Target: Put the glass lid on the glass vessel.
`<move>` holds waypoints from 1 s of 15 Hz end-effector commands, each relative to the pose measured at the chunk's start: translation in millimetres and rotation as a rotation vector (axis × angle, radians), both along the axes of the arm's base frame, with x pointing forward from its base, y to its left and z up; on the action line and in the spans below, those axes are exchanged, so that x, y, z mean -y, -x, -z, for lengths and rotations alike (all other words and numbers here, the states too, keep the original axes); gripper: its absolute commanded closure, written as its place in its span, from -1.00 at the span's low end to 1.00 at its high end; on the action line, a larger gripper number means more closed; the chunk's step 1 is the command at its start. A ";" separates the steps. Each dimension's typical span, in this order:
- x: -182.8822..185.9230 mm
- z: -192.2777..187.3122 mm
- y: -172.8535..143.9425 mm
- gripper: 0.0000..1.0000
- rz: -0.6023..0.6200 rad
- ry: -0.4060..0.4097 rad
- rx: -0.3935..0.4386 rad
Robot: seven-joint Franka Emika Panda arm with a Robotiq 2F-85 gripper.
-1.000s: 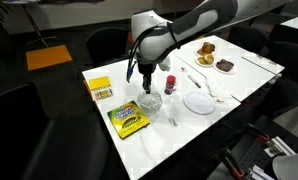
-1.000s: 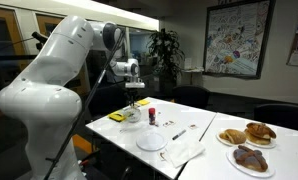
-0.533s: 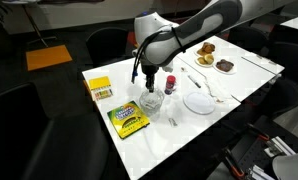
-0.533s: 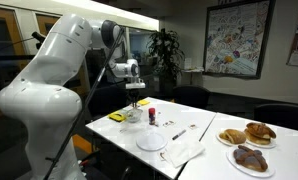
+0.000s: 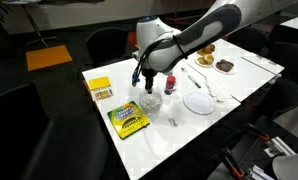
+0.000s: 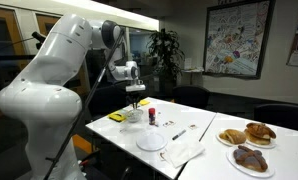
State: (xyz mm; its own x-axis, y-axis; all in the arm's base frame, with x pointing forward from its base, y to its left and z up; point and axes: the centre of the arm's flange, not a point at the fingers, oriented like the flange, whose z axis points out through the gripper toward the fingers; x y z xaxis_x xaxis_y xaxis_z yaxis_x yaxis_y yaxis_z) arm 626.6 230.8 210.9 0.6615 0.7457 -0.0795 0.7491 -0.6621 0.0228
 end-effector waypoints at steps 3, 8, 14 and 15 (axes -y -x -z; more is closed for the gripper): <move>2.0 -4.0 10.7 0.92 -0.021 -0.007 0.022; -9.5 -7.5 20.3 0.92 -0.059 -0.021 0.009; -12.9 -12.4 38.6 0.92 -0.055 -0.021 0.016; -10.1 -14.3 42.1 0.92 -0.047 -0.022 0.017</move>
State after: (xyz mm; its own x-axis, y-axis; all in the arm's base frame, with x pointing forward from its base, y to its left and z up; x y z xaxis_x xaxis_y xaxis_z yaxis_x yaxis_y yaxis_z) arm 609.2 252.0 212.0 0.6215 0.7805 -0.0675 0.7826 -0.6225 0.0077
